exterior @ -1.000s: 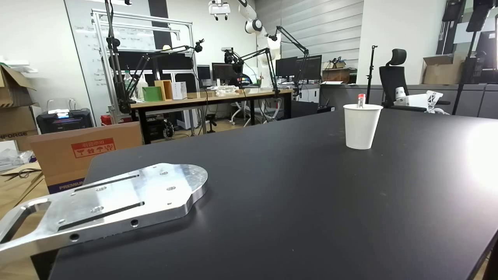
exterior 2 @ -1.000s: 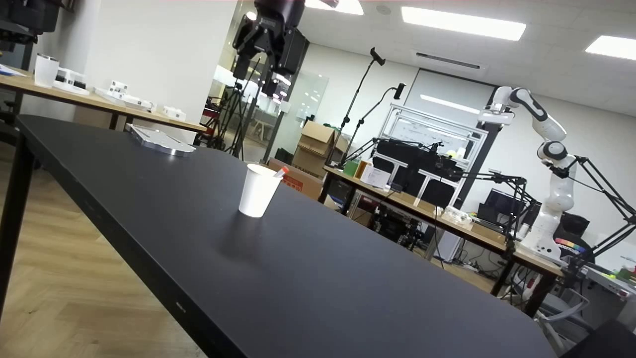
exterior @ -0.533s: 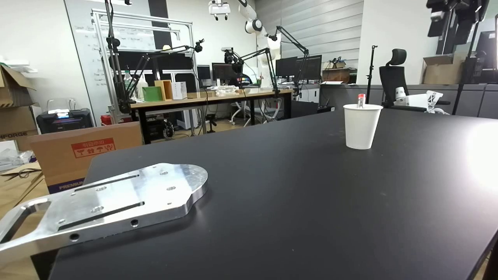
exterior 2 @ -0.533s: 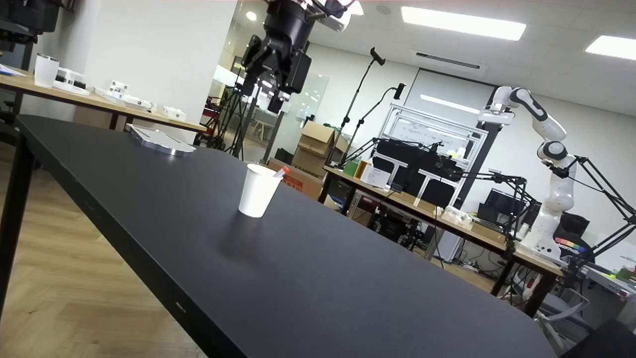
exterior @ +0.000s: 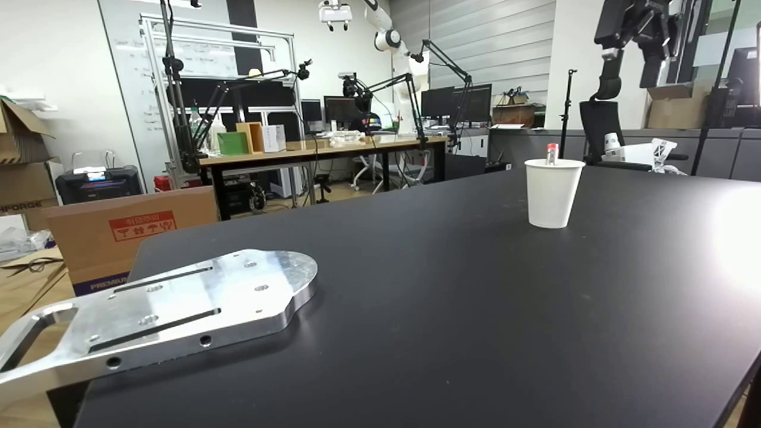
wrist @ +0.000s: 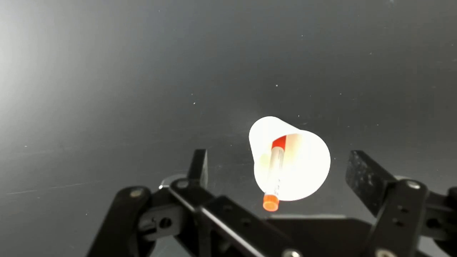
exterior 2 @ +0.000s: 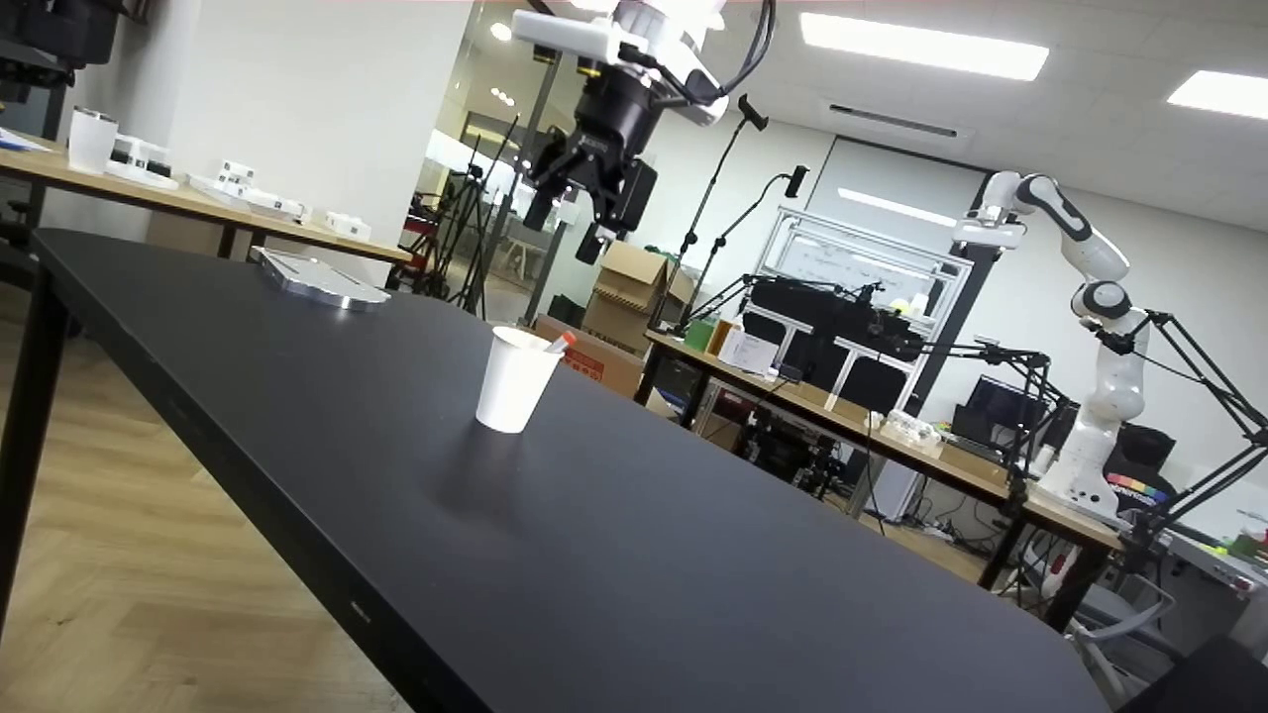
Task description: Remove the red marker from the white cup
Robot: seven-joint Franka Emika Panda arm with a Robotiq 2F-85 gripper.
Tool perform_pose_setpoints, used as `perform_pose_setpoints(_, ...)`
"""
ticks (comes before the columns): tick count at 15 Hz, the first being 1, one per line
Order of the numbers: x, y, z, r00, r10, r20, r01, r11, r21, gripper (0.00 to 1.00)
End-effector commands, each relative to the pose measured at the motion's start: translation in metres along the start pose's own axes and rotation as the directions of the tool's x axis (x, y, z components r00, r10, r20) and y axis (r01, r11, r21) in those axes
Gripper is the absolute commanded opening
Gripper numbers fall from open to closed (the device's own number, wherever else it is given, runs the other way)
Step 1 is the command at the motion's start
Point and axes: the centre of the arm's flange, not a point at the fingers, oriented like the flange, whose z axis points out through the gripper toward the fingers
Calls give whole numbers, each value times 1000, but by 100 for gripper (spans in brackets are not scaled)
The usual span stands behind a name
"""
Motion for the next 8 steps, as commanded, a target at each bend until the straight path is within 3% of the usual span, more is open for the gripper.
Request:
perform_pose_setpoints(1, 47, -9, 3, 999, 32, 33, -32, 999, 4, 100)
perform_pose_setpoints(8, 98, -18, 35, 992, 67, 111, -71, 997, 38, 100)
